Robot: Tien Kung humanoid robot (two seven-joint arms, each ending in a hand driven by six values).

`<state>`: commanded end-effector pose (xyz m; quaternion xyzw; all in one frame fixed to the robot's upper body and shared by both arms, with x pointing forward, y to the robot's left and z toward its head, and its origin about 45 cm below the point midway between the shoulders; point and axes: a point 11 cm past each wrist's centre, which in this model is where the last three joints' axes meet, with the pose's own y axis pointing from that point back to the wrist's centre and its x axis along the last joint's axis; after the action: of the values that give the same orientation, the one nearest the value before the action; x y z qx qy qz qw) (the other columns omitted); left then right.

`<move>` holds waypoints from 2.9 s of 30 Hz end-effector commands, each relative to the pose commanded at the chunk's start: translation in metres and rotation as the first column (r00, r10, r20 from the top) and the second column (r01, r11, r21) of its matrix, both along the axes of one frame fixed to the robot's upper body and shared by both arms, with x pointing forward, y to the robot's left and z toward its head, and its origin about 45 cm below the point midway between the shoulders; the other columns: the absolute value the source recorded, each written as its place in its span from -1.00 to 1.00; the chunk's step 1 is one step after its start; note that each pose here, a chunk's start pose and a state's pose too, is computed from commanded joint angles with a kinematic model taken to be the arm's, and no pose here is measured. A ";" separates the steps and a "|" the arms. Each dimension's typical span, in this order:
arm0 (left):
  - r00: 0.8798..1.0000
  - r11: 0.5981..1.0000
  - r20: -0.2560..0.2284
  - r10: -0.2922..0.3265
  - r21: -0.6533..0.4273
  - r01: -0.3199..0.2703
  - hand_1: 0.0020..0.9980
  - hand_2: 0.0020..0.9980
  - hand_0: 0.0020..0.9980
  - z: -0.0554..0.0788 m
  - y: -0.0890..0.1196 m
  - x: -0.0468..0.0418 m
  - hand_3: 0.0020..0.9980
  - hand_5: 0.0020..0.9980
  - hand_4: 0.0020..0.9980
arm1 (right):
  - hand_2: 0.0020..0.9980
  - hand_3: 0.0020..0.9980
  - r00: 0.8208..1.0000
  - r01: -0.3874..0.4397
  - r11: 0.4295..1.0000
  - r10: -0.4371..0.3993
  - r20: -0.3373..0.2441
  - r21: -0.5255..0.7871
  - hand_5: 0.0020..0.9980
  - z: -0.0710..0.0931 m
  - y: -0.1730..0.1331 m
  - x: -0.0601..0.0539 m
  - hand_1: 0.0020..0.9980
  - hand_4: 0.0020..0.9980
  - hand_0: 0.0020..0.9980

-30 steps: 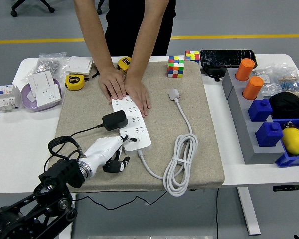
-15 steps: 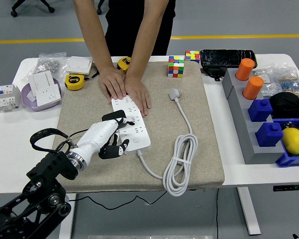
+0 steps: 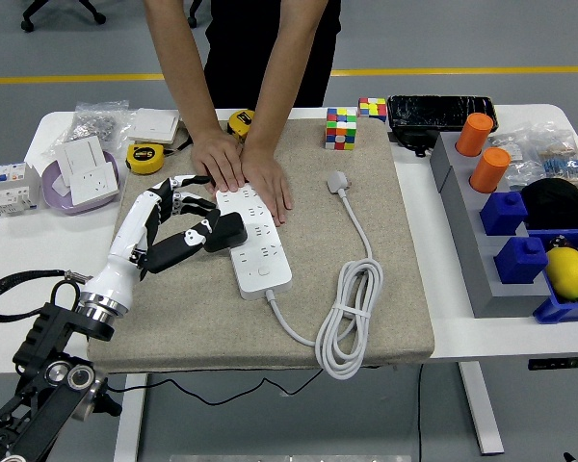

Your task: Pick up the plug,place it near the board,insert it into the board,press the button

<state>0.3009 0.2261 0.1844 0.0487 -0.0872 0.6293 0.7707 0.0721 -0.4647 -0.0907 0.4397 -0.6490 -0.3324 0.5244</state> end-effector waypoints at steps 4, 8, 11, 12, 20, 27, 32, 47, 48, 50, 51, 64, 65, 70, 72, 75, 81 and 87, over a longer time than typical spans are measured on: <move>0.998 0.987 -0.060 0.032 -0.157 -0.041 1.00 1.00 1.00 -0.006 0.004 -0.0018 1.00 0.26 1.00 | 0.67 0.66 1.000 0.000 1.000 0.000 -0.002 0.001 1.00 0.000 0.000 -0.001 0.83 1.00 1.00; 0.989 0.951 -0.138 0.050 -0.297 -0.089 1.00 0.94 0.89 -0.013 0.007 -0.0015 1.00 -0.04 1.00 | 0.67 0.66 1.000 -0.003 1.000 0.003 -0.002 -0.002 1.00 0.000 -0.001 0.000 0.83 1.00 1.00; 0.985 0.952 -0.167 0.053 -0.291 -0.100 1.00 0.94 0.89 -0.015 0.007 -0.0005 1.00 -0.04 1.00 | 0.67 0.66 1.000 -0.005 1.000 0.005 -0.001 -0.004 1.00 0.001 -0.002 0.001 0.83 1.00 1.00; 0.985 0.965 -0.165 0.056 -0.244 -0.095 1.00 0.94 0.89 -0.015 0.007 0.0006 1.00 -0.04 1.00 | 0.67 0.66 1.000 -0.006 1.000 0.006 -0.002 -0.004 1.00 0.001 -0.002 0.000 0.83 1.00 1.00; 0.990 0.992 -0.131 -0.049 0.111 0.064 -0.89 -0.69 -0.65 -0.005 -0.017 0.0077 0.73 -1.00 0.20 | 0.67 0.66 1.000 -0.012 1.000 0.012 -0.005 -0.006 1.00 0.001 -0.002 0.000 0.83 1.00 1.00; 0.978 0.885 -0.116 -0.173 0.417 0.206 -0.95 -0.70 -0.72 -0.006 -0.040 0.0076 0.69 -1.00 0.11 | 0.67 0.66 1.000 -0.013 1.000 0.013 -0.007 -0.009 1.00 0.002 -0.004 0.000 0.83 1.00 1.00; 0.969 0.750 -0.101 -0.226 0.617 0.240 -0.96 -0.71 -0.73 -0.009 -0.050 0.0070 0.69 -1.00 0.22 | 0.67 0.66 1.000 -0.011 1.000 0.011 -0.009 -0.010 1.00 0.002 -0.004 -0.001 0.83 1.00 1.00; 0.952 0.500 -0.158 -0.261 0.822 0.274 -0.96 -0.70 -0.72 -0.036 -0.056 0.0060 0.69 -1.00 0.24 | 0.67 0.66 1.000 -0.008 1.000 0.008 0.001 -0.012 1.00 0.003 -0.005 0.003 0.83 1.00 1.00; 0.950 0.491 -0.169 -0.262 0.824 0.282 -0.96 -0.70 -0.72 -0.038 -0.056 0.0050 0.69 -1.00 0.24 | 0.67 0.66 1.000 -0.007 1.000 0.007 0.001 -0.012 1.00 0.003 -0.005 0.003 0.83 1.00 1.00; 0.948 0.481 -0.181 -0.263 0.827 0.292 -0.96 -0.70 -0.72 -0.041 -0.056 0.0037 0.68 -1.00 0.26 | 0.67 0.66 1.000 -0.006 1.000 0.006 0.001 -0.012 1.00 0.003 -0.005 0.002 0.83 1.00 1.00; 0.946 0.476 -0.187 -0.264 0.828 0.297 -0.96 -0.70 -0.72 -0.042 -0.055 0.0029 0.68 -1.00 0.26 | 0.67 0.66 1.000 -0.006 1.000 0.006 0.001 -0.011 1.00 0.003 -0.005 0.002 0.83 1.00 1.00; 0.936 0.461 -0.238 -0.258 0.822 0.335 -0.96 -0.70 -0.72 -0.052 -0.052 -0.0016 0.64 -1.00 0.27 | 0.67 0.66 1.000 -0.006 1.000 0.006 0.006 -0.013 1.00 0.003 -0.005 0.004 0.83 1.00 1.00; 0.937 0.461 -0.237 -0.258 0.822 0.335 -0.96 -0.70 -0.72 -0.051 -0.052 -0.0014 0.64 -1.00 0.27 | 0.67 0.66 1.000 -0.006 1.000 0.006 0.006 -0.013 1.00 0.003 -0.005 0.004 0.83 1.00 1.00; 0.938 0.458 -0.235 -0.254 0.825 0.331 -0.96 -0.70 -0.71 -0.052 -0.051 -0.0001 0.65 -1.00 0.27 | 0.67 0.66 1.000 -0.006 1.000 0.006 0.006 -0.014 1.00 0.003 -0.005 0.004 0.83 1.00 1.00; 0.938 0.454 -0.238 -0.252 0.827 0.332 -0.96 -0.70 -0.71 -0.052 -0.050 -0.0003 0.65 -1.00 0.27 | 0.67 0.66 1.000 -0.007 1.000 0.007 0.004 -0.014 1.00 0.003 -0.006 0.003 0.83 1.00 1.00; 0.937 0.447 -0.248 -0.248 0.828 0.338 -0.96 -0.71 -0.71 -0.054 -0.049 -0.0008 0.63 -1.00 0.27 | 0.67 0.67 1.000 -0.007 1.000 0.007 0.003 -0.015 1.00 0.003 -0.006 0.003 0.83 1.00 1.00; 0.930 0.432 -0.275 -0.245 0.828 0.358 -0.96 -0.70 -0.71 -0.058 -0.048 -0.0029 0.59 -1.00 0.28 | 0.67 0.67 1.000 -0.010 1.000 0.010 0.002 -0.015 1.00 0.003 -0.006 0.002 0.83 1.00 1.00; 0.923 0.421 -0.297 -0.245 0.825 0.377 -0.96 -0.70 -0.71 -0.061 -0.047 -0.0042 0.59 -1.00 0.27 | 0.67 0.66 1.000 -0.011 1.000 0.011 0.002 -0.016 1.00 0.003 -0.006 0.003 0.83 1.00 1.00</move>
<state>0.2967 0.1790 0.1238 0.4556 -0.3498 0.3389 0.7451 0.0748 -0.4710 -0.0875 0.4394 -0.6496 -0.3239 0.5291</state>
